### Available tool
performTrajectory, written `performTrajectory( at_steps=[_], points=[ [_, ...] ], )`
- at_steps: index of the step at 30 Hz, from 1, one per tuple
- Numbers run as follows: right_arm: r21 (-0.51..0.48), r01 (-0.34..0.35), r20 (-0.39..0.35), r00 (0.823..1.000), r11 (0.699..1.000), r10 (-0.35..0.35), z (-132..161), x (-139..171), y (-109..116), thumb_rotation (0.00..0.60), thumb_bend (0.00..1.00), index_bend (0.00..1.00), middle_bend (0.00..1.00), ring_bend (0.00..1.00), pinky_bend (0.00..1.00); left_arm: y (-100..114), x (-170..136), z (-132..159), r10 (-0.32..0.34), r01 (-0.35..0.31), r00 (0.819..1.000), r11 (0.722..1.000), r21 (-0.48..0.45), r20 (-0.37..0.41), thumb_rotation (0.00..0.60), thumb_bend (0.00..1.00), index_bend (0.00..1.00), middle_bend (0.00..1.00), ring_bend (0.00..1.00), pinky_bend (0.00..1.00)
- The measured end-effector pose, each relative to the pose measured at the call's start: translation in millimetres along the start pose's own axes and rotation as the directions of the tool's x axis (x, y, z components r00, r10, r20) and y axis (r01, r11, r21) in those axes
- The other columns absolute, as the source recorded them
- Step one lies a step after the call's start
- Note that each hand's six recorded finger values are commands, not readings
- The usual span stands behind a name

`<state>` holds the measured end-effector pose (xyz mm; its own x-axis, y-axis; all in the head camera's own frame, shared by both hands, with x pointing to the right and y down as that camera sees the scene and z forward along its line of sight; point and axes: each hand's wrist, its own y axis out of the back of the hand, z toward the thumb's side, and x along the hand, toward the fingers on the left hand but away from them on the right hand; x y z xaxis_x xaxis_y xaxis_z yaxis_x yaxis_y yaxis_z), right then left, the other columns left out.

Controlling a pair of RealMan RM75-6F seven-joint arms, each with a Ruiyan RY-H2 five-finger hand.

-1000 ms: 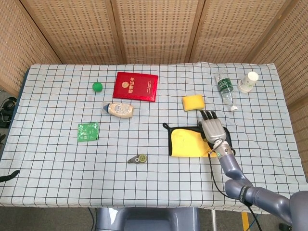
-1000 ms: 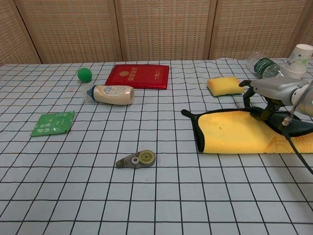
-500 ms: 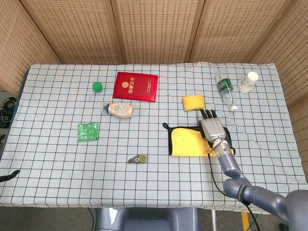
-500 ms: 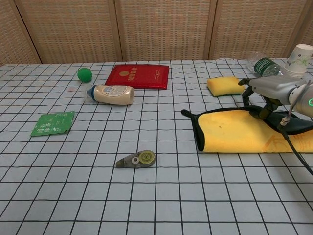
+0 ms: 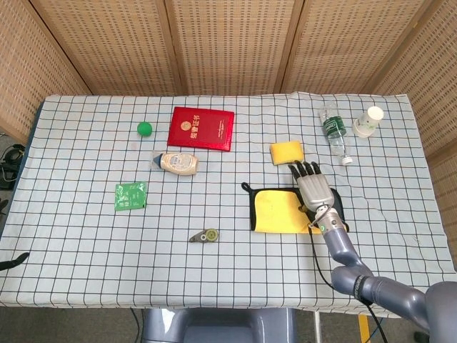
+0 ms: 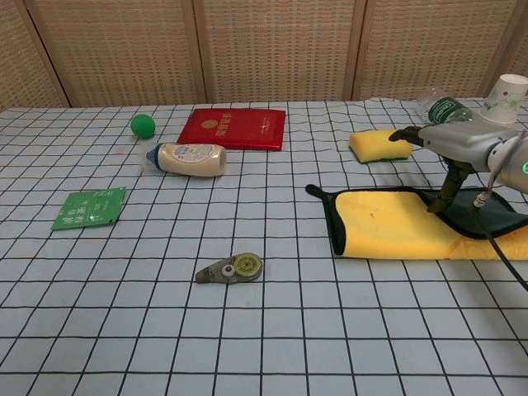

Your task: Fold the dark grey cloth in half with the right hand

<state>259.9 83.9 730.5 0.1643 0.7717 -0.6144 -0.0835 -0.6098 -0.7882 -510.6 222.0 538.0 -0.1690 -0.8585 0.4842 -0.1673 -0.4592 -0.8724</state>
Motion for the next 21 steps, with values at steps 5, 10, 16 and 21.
performTrajectory(
  at_steps=[5, 10, 16, 21],
  points=[
    [-0.031, 0.059, -0.035, 0.998, 0.998, -0.061, 0.5, 12.5, 18.7, 0.600, 0.00, 0.17, 0.00, 0.00, 0.00, 1.0, -0.8, 0.2, 0.003, -0.003, 1.000, 1.000, -0.002, 0.002, 0.600, 0.00, 0.00, 0.00, 0.00, 0.00],
    [-0.049, 0.071, -0.060, 0.995, 0.996, -0.074, -9.1, 34.6, 27.1, 0.600, 0.01, 0.33, 0.00, 0.00, 0.00, 1.0, -1.8, 2.2, 0.003, -0.003, 1.000, 1.000, -0.003, 0.011, 0.600, 0.00, 0.00, 0.00, 0.00, 0.00],
    [-0.010, 0.036, -0.101, 0.994, 0.999, -0.037, -25.8, 73.0, 19.1, 0.600, 0.12, 0.42, 0.00, 0.00, 0.00, 1.1, -3.7, 5.7, 0.004, -0.004, 1.000, 1.000, 0.000, 0.024, 0.600, 0.00, 0.00, 0.00, 0.00, 0.00],
    [0.038, 0.022, -0.141, 0.990, 0.999, -0.016, -31.6, 97.6, 4.3, 0.600, 0.22, 0.48, 0.00, 0.00, 0.00, 0.2, -5.0, 7.6, 0.004, -0.004, 1.000, 1.000, 0.003, 0.029, 0.600, 0.00, 0.00, 0.00, 0.00, 0.00]
  ],
)
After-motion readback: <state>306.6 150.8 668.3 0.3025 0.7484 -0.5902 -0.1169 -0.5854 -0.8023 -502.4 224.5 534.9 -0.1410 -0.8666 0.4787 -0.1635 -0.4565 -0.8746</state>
